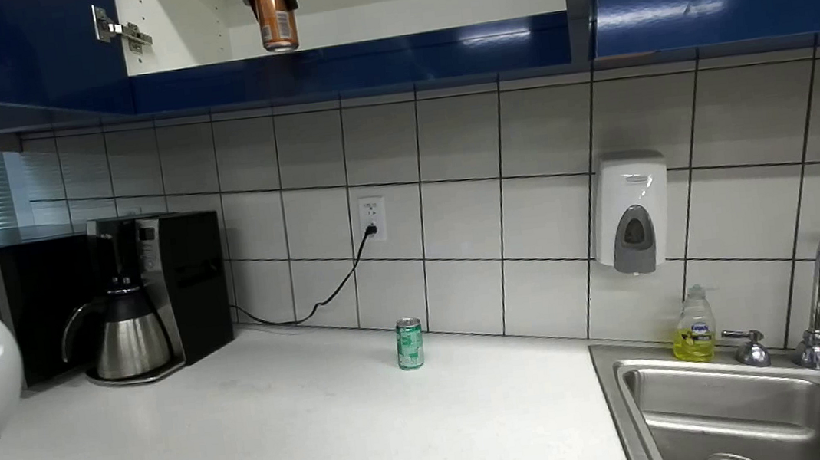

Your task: Put the orange soda can in the open shelf

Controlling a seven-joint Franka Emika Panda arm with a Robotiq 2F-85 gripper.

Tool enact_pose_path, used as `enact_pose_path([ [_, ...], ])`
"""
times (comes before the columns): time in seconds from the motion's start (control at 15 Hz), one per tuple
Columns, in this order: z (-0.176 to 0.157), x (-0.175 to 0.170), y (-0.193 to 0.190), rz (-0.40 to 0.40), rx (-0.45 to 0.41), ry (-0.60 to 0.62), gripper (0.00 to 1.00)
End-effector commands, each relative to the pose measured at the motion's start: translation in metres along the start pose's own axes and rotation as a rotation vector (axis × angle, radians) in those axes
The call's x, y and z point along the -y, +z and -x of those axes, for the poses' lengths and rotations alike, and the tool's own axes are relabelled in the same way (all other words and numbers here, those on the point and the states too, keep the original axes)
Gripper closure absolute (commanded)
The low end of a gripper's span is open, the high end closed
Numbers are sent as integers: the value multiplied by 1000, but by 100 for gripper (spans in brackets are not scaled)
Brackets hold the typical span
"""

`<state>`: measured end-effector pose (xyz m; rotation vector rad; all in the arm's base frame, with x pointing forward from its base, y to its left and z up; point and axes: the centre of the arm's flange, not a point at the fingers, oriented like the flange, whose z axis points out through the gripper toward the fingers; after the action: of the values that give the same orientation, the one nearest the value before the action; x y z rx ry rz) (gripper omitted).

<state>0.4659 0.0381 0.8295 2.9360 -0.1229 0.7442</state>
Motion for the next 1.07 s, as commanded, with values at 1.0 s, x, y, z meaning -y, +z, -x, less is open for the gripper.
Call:
enact_pose_path([
  [1.0,-86,-17,2,17,32,104,61],
])
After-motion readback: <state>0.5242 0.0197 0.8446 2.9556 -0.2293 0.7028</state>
